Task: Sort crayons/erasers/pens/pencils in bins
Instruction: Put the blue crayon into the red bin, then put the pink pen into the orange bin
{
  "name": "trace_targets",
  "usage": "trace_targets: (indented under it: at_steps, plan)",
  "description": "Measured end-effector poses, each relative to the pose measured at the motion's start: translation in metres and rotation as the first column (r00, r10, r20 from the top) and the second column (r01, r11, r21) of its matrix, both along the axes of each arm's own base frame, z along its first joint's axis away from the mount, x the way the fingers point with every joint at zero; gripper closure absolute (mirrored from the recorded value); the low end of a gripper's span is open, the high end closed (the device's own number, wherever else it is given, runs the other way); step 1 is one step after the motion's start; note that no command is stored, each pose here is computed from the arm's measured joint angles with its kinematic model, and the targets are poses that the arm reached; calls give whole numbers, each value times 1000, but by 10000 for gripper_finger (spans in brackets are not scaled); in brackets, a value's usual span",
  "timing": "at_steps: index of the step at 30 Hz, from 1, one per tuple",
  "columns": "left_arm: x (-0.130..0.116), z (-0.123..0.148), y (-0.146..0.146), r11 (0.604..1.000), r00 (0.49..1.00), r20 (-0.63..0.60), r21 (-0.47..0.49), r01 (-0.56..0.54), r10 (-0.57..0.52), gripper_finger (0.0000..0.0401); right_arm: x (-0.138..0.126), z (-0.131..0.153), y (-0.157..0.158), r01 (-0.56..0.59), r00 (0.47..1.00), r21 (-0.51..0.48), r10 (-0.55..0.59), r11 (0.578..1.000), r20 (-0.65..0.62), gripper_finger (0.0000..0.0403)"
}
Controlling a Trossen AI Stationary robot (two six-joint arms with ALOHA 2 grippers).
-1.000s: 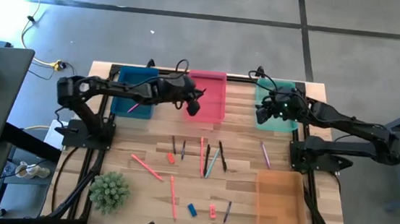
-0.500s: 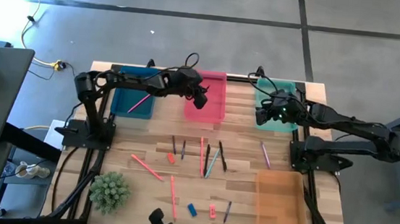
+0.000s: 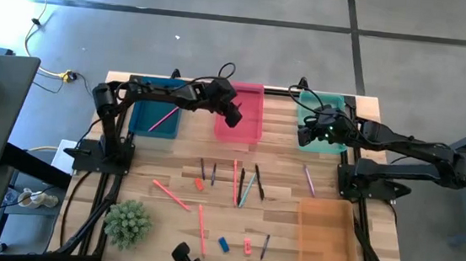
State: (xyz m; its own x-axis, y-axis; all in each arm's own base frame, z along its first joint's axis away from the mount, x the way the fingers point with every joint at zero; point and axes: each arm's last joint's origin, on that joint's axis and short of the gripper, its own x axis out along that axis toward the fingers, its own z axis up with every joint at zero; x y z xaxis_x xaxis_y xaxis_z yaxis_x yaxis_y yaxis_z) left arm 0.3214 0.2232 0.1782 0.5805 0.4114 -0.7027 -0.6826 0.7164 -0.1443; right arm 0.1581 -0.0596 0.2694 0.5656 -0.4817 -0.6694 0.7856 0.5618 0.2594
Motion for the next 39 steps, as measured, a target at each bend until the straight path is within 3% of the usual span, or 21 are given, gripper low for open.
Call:
trace_targets:
  at_steps: [7, 14, 23, 30, 39]
  plan:
    - [-2, -2, -1, 1000, 1000, -18, -24, -12, 11, 385, 0, 0, 0, -7, 1000, 6, 7, 1000, 2, 242]
    - [-2, -2, -1, 1000, 1000, -24, -15, -20, 20, 350, 1, -2, 9, -53, 998, 23, 53, 998, -20, 242]
    - [-6, 3, 2, 999, 999, -22, 1, -42, 42, 299, -2, -9, 27, -64, 995, 115, 73, 991, -73, 242]
    - [-25, 41, 4, 997, 998, 26, 40, -65, 64, 275, -5, -12, 40, -58, 993, 181, 75, 982, -89, 242]
    - [-61, 95, -15, 992, 1000, -4, 121, -23, 24, 281, -8, -15, 57, -67, 990, 253, 95, 965, -100, 242]
